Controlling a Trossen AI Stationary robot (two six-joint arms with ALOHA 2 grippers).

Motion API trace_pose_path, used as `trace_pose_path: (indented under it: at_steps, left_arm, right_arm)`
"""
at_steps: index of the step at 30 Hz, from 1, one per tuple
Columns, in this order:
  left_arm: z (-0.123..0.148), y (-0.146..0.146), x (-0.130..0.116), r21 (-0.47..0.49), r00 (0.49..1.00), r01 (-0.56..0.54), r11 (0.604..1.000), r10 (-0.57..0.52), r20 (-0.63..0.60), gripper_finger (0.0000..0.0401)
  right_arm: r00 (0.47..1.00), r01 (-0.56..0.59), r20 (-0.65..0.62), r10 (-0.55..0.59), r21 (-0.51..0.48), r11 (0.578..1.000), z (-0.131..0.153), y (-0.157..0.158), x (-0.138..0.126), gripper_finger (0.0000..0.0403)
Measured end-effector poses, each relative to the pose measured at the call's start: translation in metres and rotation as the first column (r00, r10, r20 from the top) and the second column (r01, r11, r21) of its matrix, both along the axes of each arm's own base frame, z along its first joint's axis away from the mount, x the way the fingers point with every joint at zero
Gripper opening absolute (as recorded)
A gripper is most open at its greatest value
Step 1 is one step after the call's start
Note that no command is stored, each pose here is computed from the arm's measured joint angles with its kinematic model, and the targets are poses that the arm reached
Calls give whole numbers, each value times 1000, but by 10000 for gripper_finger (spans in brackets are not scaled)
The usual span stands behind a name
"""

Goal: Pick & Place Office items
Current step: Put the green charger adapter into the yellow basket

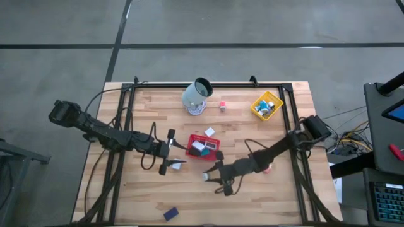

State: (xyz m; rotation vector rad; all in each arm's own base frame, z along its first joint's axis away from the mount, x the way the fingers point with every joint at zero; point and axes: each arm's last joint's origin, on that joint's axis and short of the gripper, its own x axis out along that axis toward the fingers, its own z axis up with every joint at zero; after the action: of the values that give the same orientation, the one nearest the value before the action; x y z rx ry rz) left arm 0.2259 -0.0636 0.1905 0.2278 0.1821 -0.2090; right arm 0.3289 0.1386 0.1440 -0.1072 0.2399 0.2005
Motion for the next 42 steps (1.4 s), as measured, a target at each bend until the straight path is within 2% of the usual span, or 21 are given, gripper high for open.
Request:
trace_pose_path:
  at_steps: [5,9,16,21,25,27,31,33,38,42]
  left_arm:
    - [-1,0,-1,-1,1000,-3,1000,3,5,241]
    - [0,0,-1,4,1000,-1,1000,1,24,241]
    - [2,0,0,56,999,8,998,-11,52,241]
    - [2,0,0,88,998,13,996,-18,60,241]
    - [3,0,0,106,998,14,994,-21,67,241]
    - [2,0,-1,116,997,15,993,-23,73,241]
    - [2,1,-2,141,995,13,990,-27,93,241]
    - [2,1,-2,152,995,14,988,-29,99,241]
    - [3,1,-2,169,993,14,986,-33,109,241]
    - [2,1,-3,167,993,12,986,-32,116,241]
  right_arm:
    - [992,129,3,-129,14,992,1,-23,8,123]
    - [969,246,11,-246,9,969,1,-37,12,123]
    - [886,463,31,-462,-18,886,1,-60,16,123]
    - [825,565,37,-564,-15,825,0,-78,17,123]
    - [726,688,52,-686,-42,725,-3,-93,13,123]
    - [701,713,48,-712,-57,699,-6,-100,10,123]
    - [600,800,48,-799,-27,599,-10,-115,1,123]
    - [532,846,56,-845,-13,532,-12,-121,-5,123]
    - [301,953,115,-947,5,303,-13,-129,-25,123]
    - [204,979,154,-967,-19,203,-11,-132,-35,123]
